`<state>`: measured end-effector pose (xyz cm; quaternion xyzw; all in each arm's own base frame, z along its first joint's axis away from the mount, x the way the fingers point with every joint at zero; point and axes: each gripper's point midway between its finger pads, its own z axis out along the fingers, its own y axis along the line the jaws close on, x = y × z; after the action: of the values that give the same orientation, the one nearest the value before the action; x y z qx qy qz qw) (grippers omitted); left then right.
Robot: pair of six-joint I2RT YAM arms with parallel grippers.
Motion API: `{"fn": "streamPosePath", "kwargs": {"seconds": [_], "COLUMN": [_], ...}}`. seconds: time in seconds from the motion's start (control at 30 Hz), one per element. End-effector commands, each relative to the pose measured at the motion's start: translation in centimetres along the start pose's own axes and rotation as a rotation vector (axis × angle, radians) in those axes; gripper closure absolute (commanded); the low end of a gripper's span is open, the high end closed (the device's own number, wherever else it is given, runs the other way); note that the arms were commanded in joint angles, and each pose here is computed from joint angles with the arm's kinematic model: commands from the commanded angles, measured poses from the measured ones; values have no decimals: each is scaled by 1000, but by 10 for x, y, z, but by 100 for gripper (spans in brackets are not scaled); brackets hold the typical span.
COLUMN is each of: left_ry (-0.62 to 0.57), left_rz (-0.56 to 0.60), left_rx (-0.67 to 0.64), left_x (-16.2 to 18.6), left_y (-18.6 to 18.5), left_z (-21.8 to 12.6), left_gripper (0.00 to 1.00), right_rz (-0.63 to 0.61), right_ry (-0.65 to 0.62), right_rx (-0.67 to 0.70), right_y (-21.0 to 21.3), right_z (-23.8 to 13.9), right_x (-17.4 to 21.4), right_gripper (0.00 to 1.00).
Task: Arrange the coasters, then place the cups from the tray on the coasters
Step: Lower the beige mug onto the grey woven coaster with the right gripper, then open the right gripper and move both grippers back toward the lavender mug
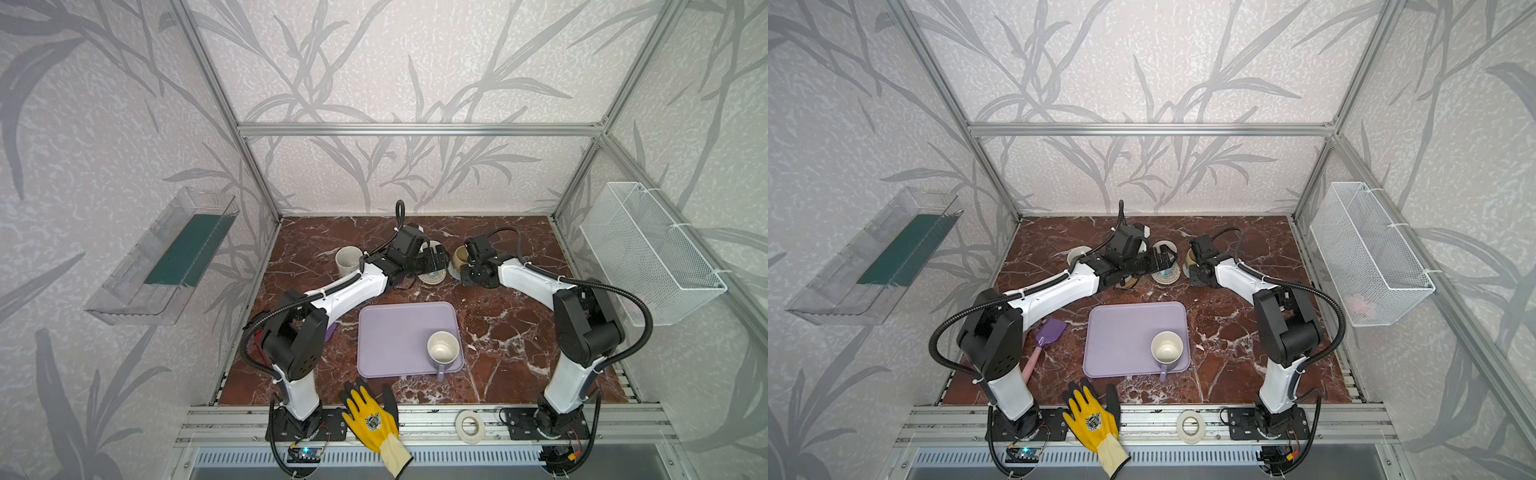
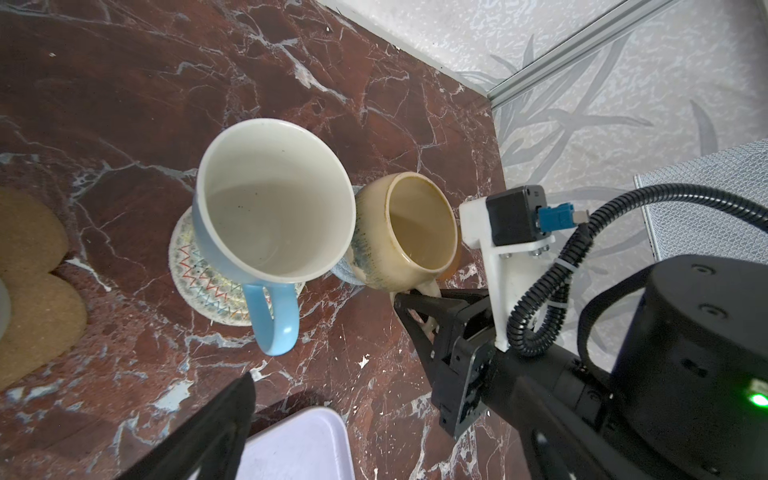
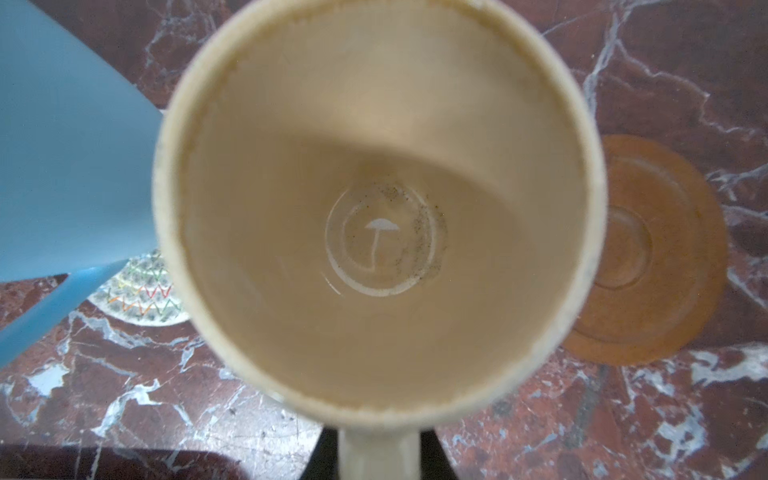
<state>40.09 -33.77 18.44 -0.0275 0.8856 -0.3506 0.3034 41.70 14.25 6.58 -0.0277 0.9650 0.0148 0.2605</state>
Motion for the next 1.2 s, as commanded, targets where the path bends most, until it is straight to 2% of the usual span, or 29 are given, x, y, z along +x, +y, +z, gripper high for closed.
{"fn": "streamPosePath", "kwargs": {"seconds": [0.0,0.03,0.1,0.17,0.3,0.37,0.47,0.5,0.53,0.73,0.9,1.17], "left_ry": [-28,-25,-25,-28,-34,-36,-38,-39,-39,-54,-42,28], "left_rz": [0,0,0,3,5,7,10,12,15,27,8,8], "left_rx": [32,35,36,35,33,33,34,32,31,37,103,149], "left_x": [-10,-9,-8,-9,-8,-8,-7,-6,-5,3,19,51], "left_y": [-12,-13,-14,-14,-14,-15,-17,-17,-17,-20,-23,-18], "left_z": [1,1,0,-2,-6,-7,-11,-13,-15,-36,-58,-94], "left_gripper": [2,1,2,2,2,2,2,2,1,1,2,1], "right_rz": [15,14,13,12,10,8,13,13,12,9,-8,-23], "right_ry": [-7,2,6,9,1,1,-14,-21,-26,-75,-103,-38], "right_rx": [-10,-7,-6,-6,-9,-8,-12,-18,-23,-36,-80,-171], "right_y": [1,0,0,0,1,1,1,1,1,-4,-5,-2], "right_z": [2,3,2,0,-5,-8,-14,-18,-22,-56,-88,-123], "right_x": [1,3,3,3,-2,-4,-7,-8,-8,-11,-3,35], "right_gripper": [100,100,92,82,56,47,26,12,2,1,1,1]}}
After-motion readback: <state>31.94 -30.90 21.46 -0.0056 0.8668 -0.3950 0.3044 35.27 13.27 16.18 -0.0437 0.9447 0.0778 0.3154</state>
